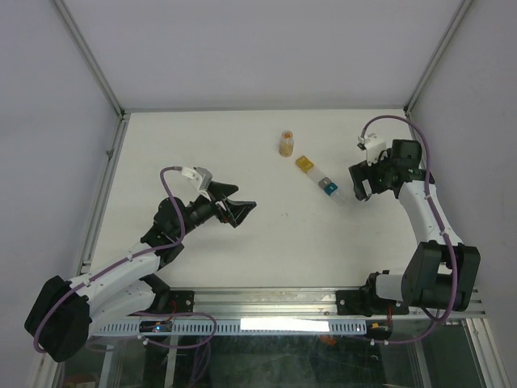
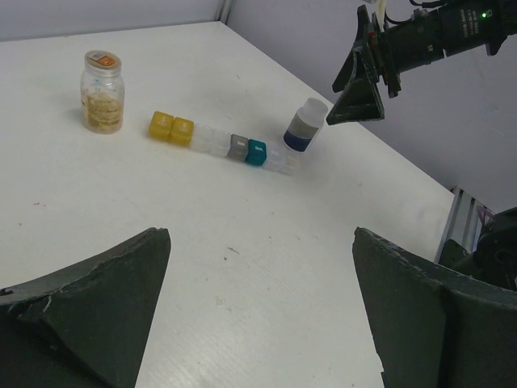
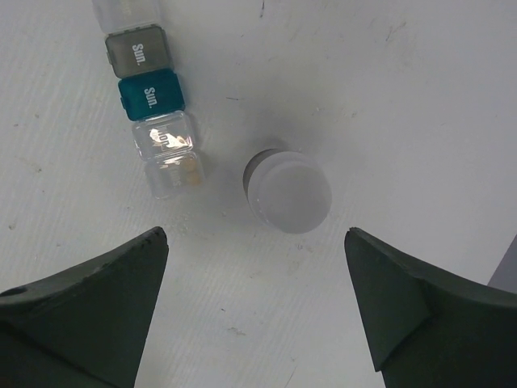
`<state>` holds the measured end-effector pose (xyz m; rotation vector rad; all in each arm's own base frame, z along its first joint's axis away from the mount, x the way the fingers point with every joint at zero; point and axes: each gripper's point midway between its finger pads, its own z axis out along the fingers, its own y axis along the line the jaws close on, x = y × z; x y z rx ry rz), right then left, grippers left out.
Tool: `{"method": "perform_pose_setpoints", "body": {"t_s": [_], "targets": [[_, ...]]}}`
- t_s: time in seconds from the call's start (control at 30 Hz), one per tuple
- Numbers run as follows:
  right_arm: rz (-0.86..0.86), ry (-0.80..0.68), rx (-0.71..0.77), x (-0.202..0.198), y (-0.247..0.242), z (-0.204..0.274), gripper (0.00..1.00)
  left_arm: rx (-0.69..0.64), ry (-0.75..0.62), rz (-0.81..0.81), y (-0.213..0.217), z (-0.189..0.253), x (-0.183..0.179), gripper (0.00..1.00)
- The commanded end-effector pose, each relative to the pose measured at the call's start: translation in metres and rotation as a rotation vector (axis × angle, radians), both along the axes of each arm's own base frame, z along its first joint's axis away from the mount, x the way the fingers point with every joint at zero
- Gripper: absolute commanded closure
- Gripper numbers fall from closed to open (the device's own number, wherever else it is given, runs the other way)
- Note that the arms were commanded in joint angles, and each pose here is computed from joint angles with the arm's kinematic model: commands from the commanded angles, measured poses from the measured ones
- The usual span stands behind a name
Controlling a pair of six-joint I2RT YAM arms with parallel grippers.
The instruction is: Sort the pills into containers
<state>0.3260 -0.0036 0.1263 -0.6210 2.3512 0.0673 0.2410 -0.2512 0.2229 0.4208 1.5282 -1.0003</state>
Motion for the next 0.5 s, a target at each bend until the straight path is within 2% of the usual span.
{"method": "perform_pose_setpoints", "body": {"t_s": [0.0,0.47], "targets": [[-0.037,-0.116,-0.027,0.025,-0.01,0.031,0.07,-0.058,-0.062,-0.034,-0.004,0.02,-0.007,0.01],[0.002,-0.127,-0.02,0.029,0.002,0.031,0.12,-0.065,-0.046,-0.041,-0.003,0.015,-0.011,0.01]]}}
